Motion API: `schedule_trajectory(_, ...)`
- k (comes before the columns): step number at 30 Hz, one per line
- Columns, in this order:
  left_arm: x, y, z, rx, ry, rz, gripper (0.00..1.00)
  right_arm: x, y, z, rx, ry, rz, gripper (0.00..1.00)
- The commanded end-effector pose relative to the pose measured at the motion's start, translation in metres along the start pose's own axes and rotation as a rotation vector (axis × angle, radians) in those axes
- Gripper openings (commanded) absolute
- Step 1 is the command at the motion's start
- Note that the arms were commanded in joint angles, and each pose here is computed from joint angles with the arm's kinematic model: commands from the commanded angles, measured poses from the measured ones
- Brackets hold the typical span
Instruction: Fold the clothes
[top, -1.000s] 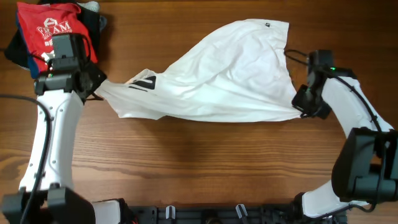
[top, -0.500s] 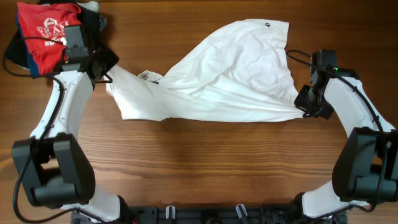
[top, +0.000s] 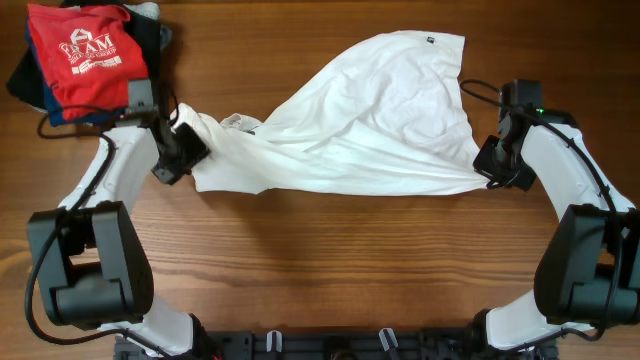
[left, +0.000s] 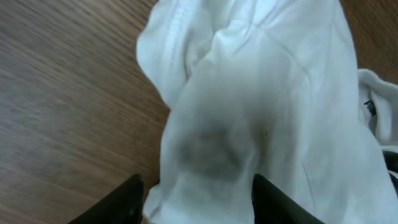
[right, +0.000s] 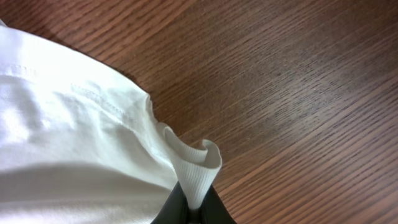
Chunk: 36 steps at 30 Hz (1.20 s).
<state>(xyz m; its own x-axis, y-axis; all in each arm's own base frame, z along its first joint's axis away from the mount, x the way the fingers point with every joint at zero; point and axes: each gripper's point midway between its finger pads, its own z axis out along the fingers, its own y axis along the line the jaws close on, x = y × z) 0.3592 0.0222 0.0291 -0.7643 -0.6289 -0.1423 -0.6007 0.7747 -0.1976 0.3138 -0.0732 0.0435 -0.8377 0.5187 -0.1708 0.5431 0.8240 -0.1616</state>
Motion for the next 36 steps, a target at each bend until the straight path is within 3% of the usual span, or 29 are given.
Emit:
schedule_trajectory(1, 0.023, 0.009, 0.018, 0.014, 0.058, 0.002, 0.54, -0.004, -0.005, -0.003, 0.024, -0.024, -0.001, 0.04)
schedule_trajectory(4, 0.028, 0.014, 0.026, 0.017, 0.054, 0.002, 0.52, -0.004, -0.005, -0.003, 0.024, -0.024, -0.001, 0.04)
schedule_trajectory(5, 0.027, 0.013, 0.026, 0.019, 0.051, 0.003, 0.44, -0.004, -0.005, -0.003, 0.024, -0.024, -0.001, 0.04)
schedule_trajectory(7, 0.025, 0.010, 0.026, 0.033, 0.042, 0.005, 0.15, -0.004, -0.005, -0.003, 0.024, -0.024, -0.001, 0.04)
schedule_trajectory(8, 0.024, 0.008, 0.026, 0.045, 0.041, 0.006, 0.05, -0.004, -0.005, -0.003, 0.024, -0.024, -0.001, 0.04)
schedule_trajectory(11, 0.023, 0.002, 0.012, 0.075, 0.025, 0.035, 0.04, -0.004, -0.005, -0.003, 0.023, -0.027, 0.000, 0.04)
schedule_trajectory(14, 0.014, -0.008, -0.032, 0.118, -0.047, 0.072, 0.04, -0.005, -0.005, -0.003, 0.022, -0.027, 0.000, 0.04)
schedule_trajectory(18, -0.012, -0.037, -0.145, 0.288, -0.329, 0.114, 0.04, -0.013, 0.012, -0.019, -0.083, -0.049, -0.017, 0.04)
schedule_trajectory(23, -0.028, -0.059, -0.253, 0.473, -0.639, 0.157, 0.04, -0.052, 0.007, -0.112, -0.186, -0.272, -0.015, 0.04)
schedule_trajectory(26, -0.036, -0.067, -0.291, 0.541, -0.704, 0.168, 0.04, -0.064, -0.009, -0.175, -0.256, -0.417, -0.016, 0.04)
schedule_trajectory(28, -0.031, -0.059, -0.276, 0.501, -0.644, 0.151, 0.04, -0.062, -0.013, -0.186, -0.270, -0.444, -0.014, 0.04)
schedule_trajectory(31, -0.003, -0.046, -0.218, 0.401, -0.385, 0.123, 0.07, -0.057, -0.012, -0.176, -0.251, -0.401, -0.037, 0.04)
schedule_trajectory(33, 0.026, -0.043, -0.173, 0.347, -0.148, 0.113, 0.18, -0.056, -0.010, -0.164, -0.238, -0.363, -0.044, 0.04)
schedule_trajectory(34, 0.039, -0.041, -0.154, 0.312, -0.045, 0.106, 0.31, -0.056, -0.009, -0.160, -0.233, -0.349, -0.047, 0.04)
schedule_trajectory(36, 0.063, -0.038, -0.114, 0.226, 0.143, 0.099, 0.43, -0.055, -0.007, -0.150, -0.222, -0.319, -0.053, 0.04)
